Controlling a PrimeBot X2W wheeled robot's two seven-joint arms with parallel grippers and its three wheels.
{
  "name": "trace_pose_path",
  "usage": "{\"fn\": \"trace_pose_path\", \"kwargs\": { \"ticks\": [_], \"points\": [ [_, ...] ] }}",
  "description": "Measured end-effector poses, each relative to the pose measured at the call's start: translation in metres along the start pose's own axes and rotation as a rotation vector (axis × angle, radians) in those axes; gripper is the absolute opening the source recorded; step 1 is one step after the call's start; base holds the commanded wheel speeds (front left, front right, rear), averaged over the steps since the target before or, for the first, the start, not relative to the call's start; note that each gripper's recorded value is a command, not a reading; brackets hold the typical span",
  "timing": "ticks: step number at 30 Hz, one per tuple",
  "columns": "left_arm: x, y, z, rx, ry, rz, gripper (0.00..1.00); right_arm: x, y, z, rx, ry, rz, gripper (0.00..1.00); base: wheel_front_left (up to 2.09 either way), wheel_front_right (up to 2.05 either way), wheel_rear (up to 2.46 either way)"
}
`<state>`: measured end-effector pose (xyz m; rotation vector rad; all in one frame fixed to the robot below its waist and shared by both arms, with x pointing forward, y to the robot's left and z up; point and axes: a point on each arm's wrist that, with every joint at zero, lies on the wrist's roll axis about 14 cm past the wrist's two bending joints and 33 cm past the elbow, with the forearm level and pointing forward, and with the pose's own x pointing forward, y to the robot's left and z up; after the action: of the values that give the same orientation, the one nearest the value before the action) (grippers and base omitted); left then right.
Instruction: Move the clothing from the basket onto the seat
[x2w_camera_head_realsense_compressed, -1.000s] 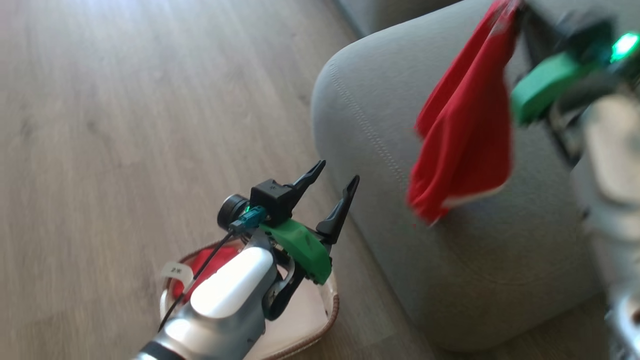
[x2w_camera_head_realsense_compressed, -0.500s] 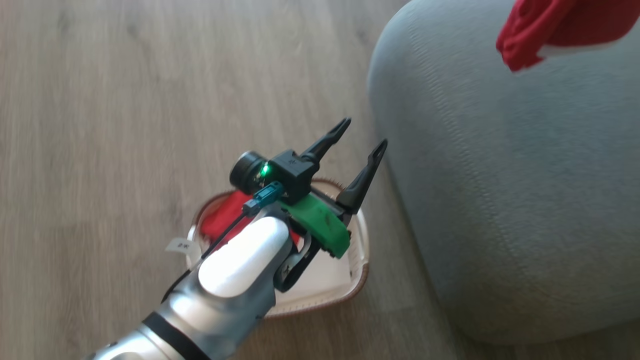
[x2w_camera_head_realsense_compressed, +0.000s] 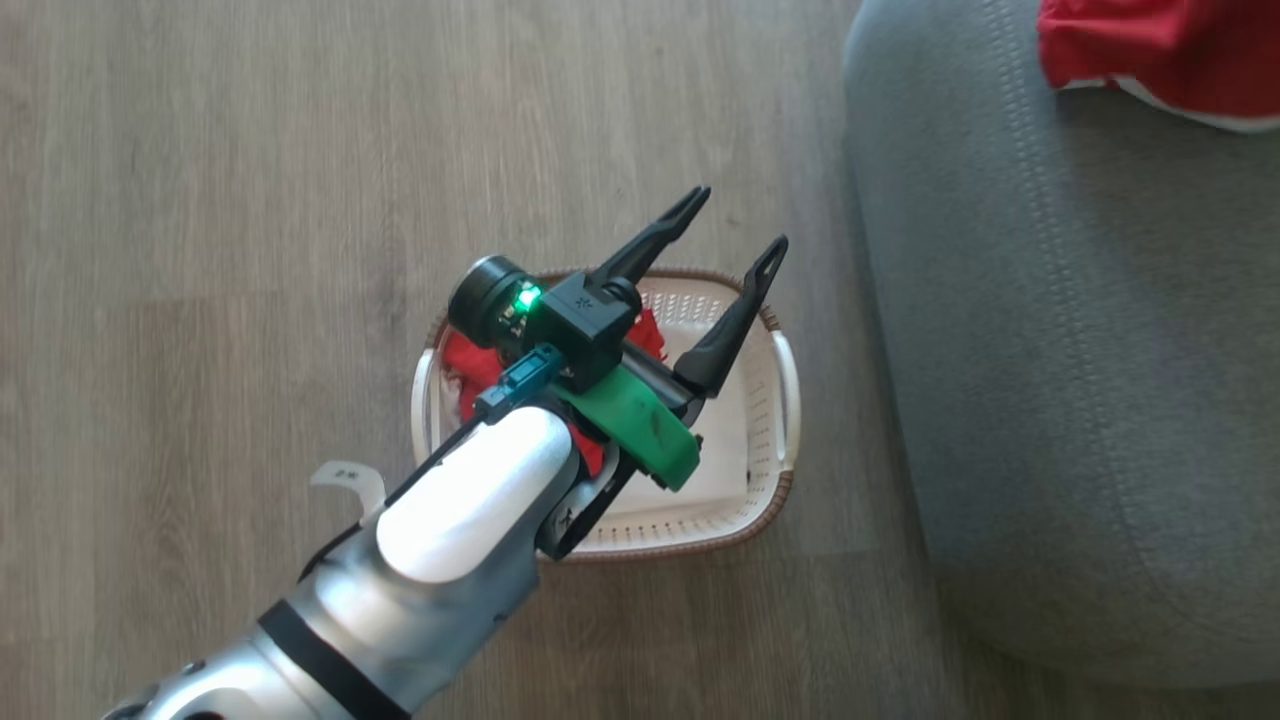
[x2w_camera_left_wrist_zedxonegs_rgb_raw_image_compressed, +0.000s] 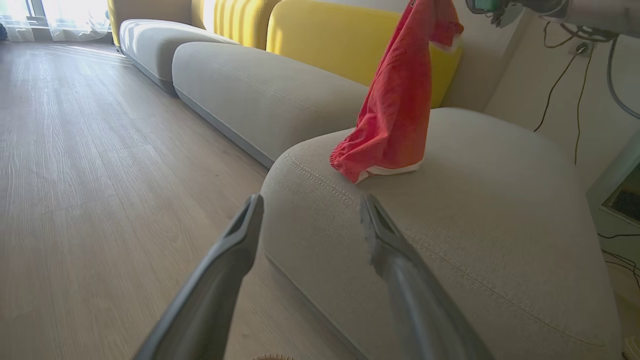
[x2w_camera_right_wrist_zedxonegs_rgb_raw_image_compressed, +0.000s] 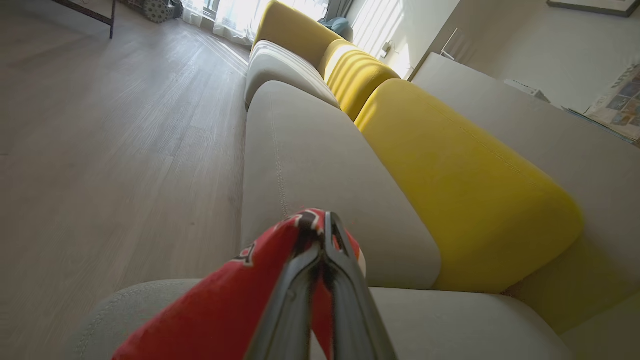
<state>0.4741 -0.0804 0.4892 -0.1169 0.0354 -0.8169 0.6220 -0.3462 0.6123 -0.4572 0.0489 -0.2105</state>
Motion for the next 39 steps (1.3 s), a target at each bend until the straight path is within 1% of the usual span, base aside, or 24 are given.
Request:
{"fn": "trace_pose_path", "kwargs": {
  "ticks": [3, 6, 9, 13, 15, 16, 17, 18, 19, 20, 24, 28, 34, 39],
  "points": [
    [-0.001, 0.006, -0.007, 0.000, 0.015, 0.008, 1.00, -0.002, 0.022, -0.045, 0.033, 0.098, 0.027, 0.00, 0.00, 0.00, 0.00],
    [-0.003, 0.012, -0.013, -0.007, 0.028, 0.020, 1.00, -0.013, 0.041, -0.097, 0.042, 0.219, 0.052, 0.00, 0.00, 0.00, 0.00],
    [-0.005, 0.016, -0.020, -0.011, 0.046, 0.026, 1.00, -0.028, 0.049, -0.140, 0.064, 0.326, 0.050, 0.00, 0.00, 0.00, 0.00],
    [-0.009, 0.024, -0.028, -0.007, 0.065, 0.041, 1.00, -0.040, 0.056, -0.168, 0.058, 0.394, 0.051, 0.00, 0.00, 0.00, 0.00],
    [-0.009, 0.025, -0.029, -0.006, 0.068, 0.043, 1.00, -0.042, 0.063, -0.171, 0.067, 0.399, 0.058, 0.00, 0.00, 0.00, 0.00],
    [-0.009, 0.026, -0.029, -0.005, 0.068, 0.042, 1.00, -0.043, 0.067, -0.171, 0.066, 0.397, 0.063, 0.02, 0.00, 0.00, 0.00],
    [-0.009, 0.026, -0.029, -0.003, 0.067, 0.043, 1.00, -0.044, 0.068, -0.172, 0.064, 0.398, 0.065, 0.25, 0.00, 0.00, 0.00],
    [-0.008, 0.026, -0.029, -0.001, 0.066, 0.045, 1.00, -0.045, 0.068, -0.172, 0.062, 0.397, 0.064, 0.44, 0.00, 0.00, 0.00],
    [-0.008, 0.025, -0.028, 0.000, 0.064, 0.043, 1.00, -0.046, 0.066, -0.172, 0.063, 0.400, 0.059, 0.83, 0.00, 0.00, 0.00],
    [-0.007, 0.025, -0.027, 0.001, 0.061, 0.040, 1.00, -0.048, 0.063, -0.174, 0.072, 0.406, 0.050, 1.00, 0.00, 0.00, 0.00],
    [-0.007, 0.022, -0.020, 0.006, 0.051, 0.039, 1.00, -0.063, 0.056, -0.182, 0.061, 0.429, 0.046, 1.00, 0.00, 0.00, 0.00],
    [-0.008, 0.024, -0.013, 0.006, 0.038, 0.055, 1.00, -0.069, 0.053, -0.176, 0.074, 0.396, 0.045, 1.00, 0.00, 0.00, 0.00],
    [-0.019, 0.030, 0.002, -0.002, 0.013, 0.107, 1.00, -0.077, 0.044, -0.149, 0.077, 0.305, 0.052, 1.00, 0.00, 0.00, 0.00],
    [-0.036, 0.031, 0.010, -0.014, 0.006, 0.160, 1.00, -0.082, 0.042, -0.116, 0.126, 0.220, 0.053, 1.00, 0.00, 0.00, 0.00]
  ]
}}
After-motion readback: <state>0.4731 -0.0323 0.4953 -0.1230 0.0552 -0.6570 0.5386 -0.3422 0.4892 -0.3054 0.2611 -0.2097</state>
